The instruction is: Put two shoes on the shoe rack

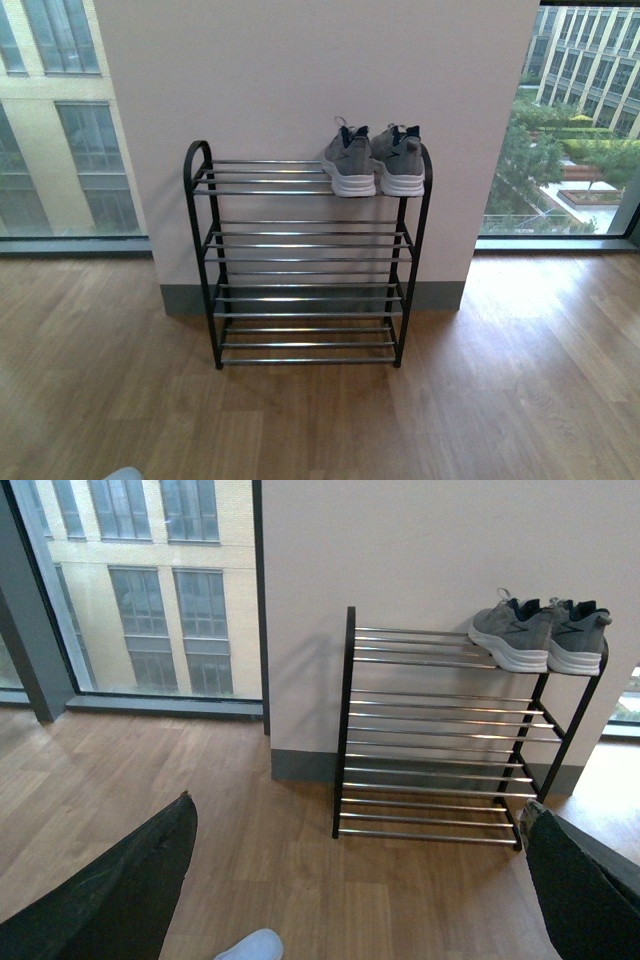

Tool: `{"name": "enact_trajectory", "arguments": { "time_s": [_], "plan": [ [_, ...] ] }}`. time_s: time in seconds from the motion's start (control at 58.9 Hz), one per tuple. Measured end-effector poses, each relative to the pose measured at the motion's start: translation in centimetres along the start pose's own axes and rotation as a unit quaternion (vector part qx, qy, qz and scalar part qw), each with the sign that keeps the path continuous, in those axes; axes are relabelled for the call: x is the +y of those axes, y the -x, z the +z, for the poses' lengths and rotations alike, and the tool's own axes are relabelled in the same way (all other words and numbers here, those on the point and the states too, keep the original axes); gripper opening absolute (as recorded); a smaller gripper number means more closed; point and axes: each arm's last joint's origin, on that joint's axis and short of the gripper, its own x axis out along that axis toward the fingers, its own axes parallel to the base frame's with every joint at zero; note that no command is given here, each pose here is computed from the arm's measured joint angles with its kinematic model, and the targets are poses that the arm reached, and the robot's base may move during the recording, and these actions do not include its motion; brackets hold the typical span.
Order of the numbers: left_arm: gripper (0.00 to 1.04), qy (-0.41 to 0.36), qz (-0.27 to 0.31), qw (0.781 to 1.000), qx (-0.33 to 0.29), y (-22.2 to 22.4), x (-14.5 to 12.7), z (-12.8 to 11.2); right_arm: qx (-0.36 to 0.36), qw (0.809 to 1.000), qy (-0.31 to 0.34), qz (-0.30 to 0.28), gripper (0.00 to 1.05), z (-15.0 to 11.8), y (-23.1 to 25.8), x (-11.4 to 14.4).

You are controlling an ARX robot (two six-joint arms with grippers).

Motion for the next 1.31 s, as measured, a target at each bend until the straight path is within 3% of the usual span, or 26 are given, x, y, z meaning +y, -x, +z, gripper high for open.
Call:
{"name": "enact_trajectory", "arguments": {
  "time_s": [1.307],
  "plan": [
    [0.95,0.0,0.001,1.0,0.0,0.0,0.01,0.0,0.001,1.0,0.001,0.001,0.95,-0.01,0.0,0.0]
  ]
}}
